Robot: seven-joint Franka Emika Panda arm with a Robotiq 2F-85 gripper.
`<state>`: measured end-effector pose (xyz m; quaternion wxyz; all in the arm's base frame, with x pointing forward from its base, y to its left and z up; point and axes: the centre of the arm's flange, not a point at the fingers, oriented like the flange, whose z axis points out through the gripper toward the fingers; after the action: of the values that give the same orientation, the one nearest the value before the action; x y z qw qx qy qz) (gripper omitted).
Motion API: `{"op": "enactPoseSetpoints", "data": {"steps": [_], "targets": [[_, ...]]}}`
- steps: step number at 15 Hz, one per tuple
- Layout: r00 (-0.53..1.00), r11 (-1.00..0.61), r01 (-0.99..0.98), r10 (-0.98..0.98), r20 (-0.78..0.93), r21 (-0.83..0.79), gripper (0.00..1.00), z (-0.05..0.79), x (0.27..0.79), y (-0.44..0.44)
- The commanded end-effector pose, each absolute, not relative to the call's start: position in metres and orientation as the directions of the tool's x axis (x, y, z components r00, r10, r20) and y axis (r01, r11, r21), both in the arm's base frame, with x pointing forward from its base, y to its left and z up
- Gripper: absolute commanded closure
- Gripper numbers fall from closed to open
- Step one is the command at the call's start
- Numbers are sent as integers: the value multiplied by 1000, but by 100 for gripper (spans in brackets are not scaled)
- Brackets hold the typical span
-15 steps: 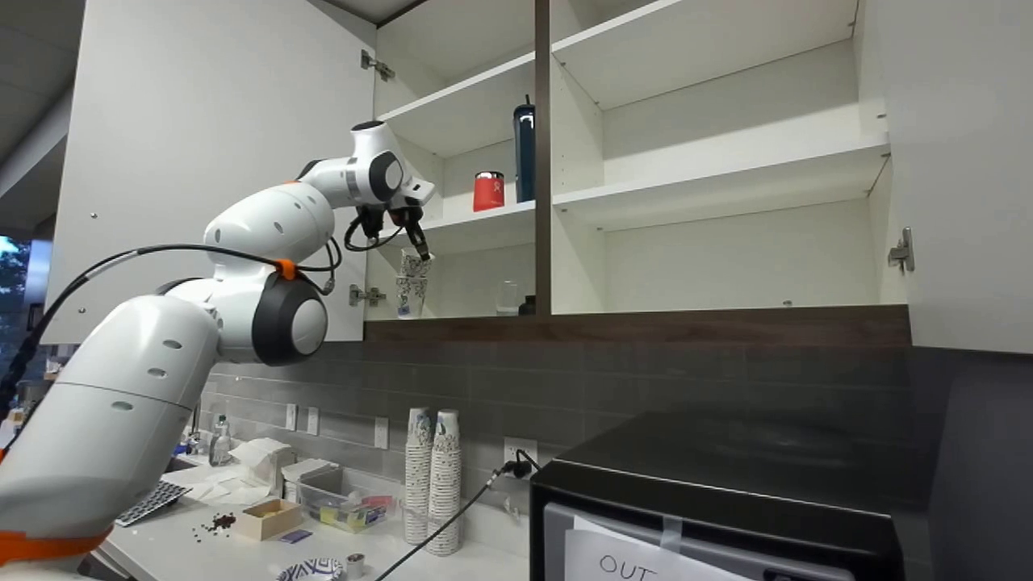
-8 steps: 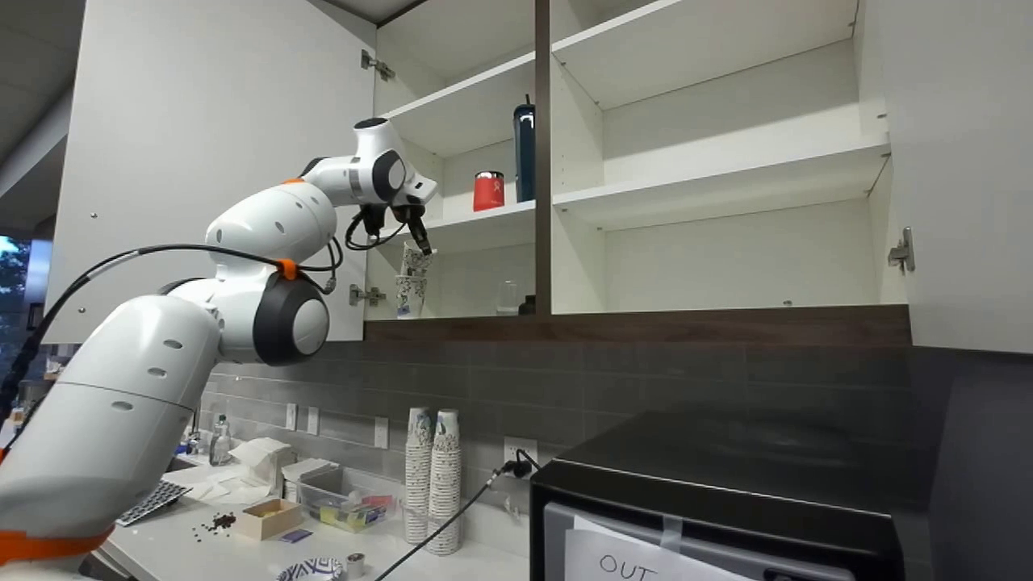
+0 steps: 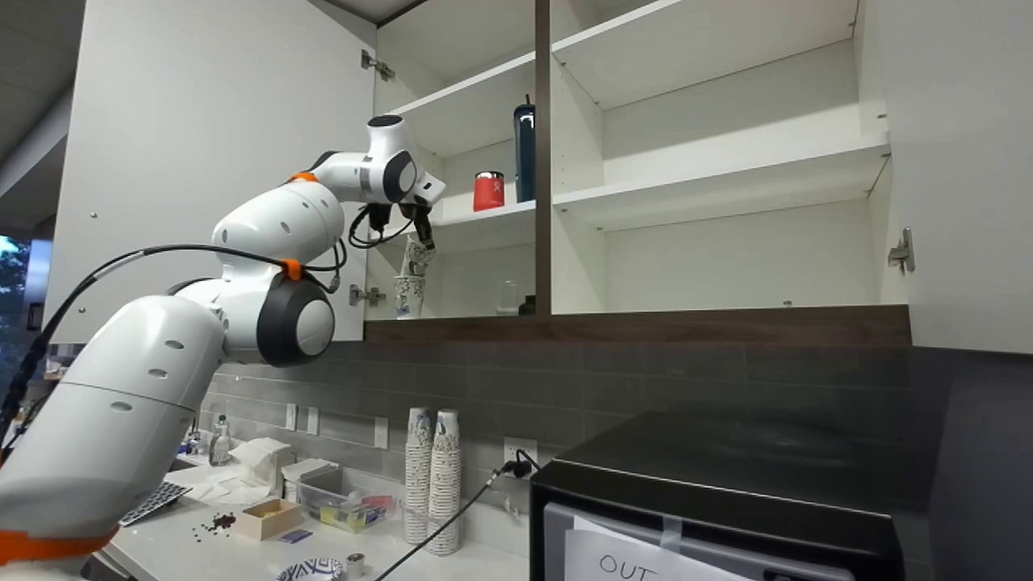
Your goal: Take the cup out of the other cup
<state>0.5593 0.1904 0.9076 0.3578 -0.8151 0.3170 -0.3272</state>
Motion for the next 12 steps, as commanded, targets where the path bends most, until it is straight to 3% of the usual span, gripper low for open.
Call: {"op": "enactPoseSetpoints", "data": {"steps": [1,12], "targets": [[585,-453,-306,-783,209,-838,99,912,577,176],[621,-363,-400,-783,43,-842,99,890,589,157]]}}
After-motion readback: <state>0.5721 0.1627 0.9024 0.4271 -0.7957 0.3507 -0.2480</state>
